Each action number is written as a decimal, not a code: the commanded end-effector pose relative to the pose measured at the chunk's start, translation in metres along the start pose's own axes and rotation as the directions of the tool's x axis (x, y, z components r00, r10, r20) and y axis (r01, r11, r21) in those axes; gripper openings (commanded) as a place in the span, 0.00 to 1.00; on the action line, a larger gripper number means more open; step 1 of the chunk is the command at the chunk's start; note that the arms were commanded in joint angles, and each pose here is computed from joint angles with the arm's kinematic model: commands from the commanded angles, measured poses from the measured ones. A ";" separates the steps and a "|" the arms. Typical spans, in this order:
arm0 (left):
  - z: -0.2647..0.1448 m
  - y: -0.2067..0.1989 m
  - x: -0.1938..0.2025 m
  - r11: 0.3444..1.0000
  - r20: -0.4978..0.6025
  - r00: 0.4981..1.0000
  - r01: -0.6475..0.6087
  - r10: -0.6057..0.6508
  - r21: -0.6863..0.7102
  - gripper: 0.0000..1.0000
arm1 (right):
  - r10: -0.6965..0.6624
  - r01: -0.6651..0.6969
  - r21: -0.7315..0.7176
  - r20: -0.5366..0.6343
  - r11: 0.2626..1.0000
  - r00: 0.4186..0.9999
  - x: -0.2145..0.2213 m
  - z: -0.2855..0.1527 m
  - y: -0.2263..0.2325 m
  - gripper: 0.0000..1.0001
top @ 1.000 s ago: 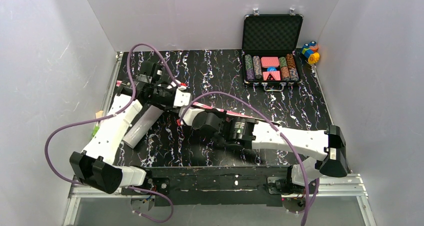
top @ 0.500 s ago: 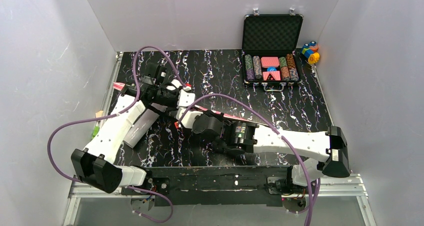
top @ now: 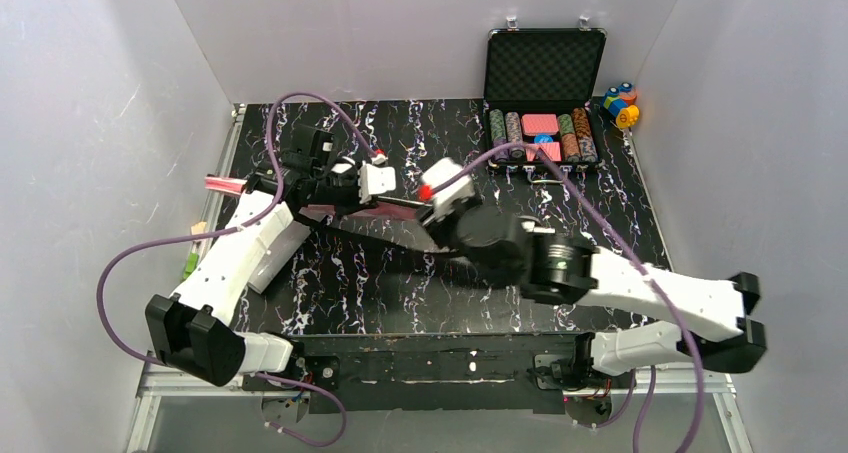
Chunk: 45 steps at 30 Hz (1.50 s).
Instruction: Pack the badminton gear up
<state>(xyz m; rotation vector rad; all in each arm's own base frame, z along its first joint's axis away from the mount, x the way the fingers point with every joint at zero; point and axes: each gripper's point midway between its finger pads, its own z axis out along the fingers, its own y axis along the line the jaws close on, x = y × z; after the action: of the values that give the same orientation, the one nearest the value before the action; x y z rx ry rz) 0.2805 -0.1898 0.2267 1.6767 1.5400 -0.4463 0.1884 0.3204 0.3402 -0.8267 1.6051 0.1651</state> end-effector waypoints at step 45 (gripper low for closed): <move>-0.059 0.020 -0.084 0.946 0.224 0.939 0.295 -0.260 -0.136 0.00 | 0.840 -0.907 0.301 0.371 0.294 0.396 0.073 -0.075 -0.247 0.01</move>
<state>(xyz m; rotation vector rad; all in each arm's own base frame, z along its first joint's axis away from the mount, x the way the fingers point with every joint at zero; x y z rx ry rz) 0.2803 -0.1957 0.2848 1.2643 1.7778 -0.5817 0.2565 0.0826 0.4068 0.4973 1.5965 0.6458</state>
